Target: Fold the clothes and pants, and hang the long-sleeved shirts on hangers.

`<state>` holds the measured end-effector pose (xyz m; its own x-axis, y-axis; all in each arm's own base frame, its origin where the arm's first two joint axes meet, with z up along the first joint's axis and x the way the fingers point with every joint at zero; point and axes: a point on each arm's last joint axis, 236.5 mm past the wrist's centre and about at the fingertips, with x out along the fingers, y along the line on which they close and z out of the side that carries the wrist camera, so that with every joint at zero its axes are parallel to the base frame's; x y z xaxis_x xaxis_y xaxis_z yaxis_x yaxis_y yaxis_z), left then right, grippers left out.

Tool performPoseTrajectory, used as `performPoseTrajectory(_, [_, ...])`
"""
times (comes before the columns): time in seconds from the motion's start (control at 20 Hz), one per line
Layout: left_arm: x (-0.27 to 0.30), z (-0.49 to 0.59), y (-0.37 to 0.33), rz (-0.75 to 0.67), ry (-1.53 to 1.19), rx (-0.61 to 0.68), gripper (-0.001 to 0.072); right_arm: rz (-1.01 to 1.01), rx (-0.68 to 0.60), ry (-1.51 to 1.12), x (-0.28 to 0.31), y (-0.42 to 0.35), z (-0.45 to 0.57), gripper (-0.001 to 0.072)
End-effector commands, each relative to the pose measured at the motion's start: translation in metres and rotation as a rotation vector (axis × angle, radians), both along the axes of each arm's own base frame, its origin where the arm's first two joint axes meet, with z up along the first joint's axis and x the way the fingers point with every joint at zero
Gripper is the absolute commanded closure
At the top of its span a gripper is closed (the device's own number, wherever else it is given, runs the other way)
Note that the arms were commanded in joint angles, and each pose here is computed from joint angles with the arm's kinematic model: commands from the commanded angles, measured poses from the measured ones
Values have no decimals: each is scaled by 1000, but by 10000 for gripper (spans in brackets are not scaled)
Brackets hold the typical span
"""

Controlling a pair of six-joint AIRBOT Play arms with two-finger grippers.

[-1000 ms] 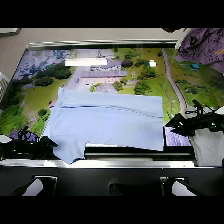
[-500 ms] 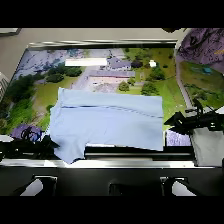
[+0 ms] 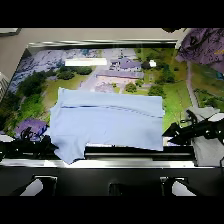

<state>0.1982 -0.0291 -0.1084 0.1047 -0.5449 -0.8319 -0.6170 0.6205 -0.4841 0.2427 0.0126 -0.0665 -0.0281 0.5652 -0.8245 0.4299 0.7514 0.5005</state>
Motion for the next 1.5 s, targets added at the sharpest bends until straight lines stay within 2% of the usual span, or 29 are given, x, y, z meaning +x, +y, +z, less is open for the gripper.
performPoseTrajectory(0.0, [0,0,0,-1,0,-1,688,30,-6,105,-46,9,-35,234])
performPoseTrajectory(0.15, [0,0,0,-1,0,-2,688,14,-13,119,-55,12,-47,242])
performPoseTrajectory(0.4, [-1,1,-2,-4,5,-8,688,-28,2,56,-37,15,-47,246])
performPoseTrajectory(0.45, [-1,1,-2,-4,5,-8,689,-33,1,52,-36,15,-47,278])
performPoseTrajectory(0.5, [-1,1,-2,-4,5,-8,689,-29,-3,45,-35,14,-48,356])
performPoseTrajectory(0.8, [-1,1,-2,-5,5,-9,688,-42,-32,12,-27,9,-52,372])
performPoseTrajectory(0.95, [-1,2,-2,-5,3,-8,689,-24,-32,-3,-26,8,-52,630])
performPoseTrajectory(1.05, [3,6,0,-23,-21,-1,689,-20,-41,-23,-24,7,-48,674])
performPoseTrajectory(1.15, [5,18,7,-41,-35,25,690,-23,-52,-53,-22,7,-36,675])
performPoseTrajectory(1.35, [-11,49,31,-15,-19,183,691,-27,-109,-36,-42,4,-6,676])
performPoseTrajectory(1.45, [-17,70,21,-36,-79,194,691,-5,-129,-23,-58,5,9,676])
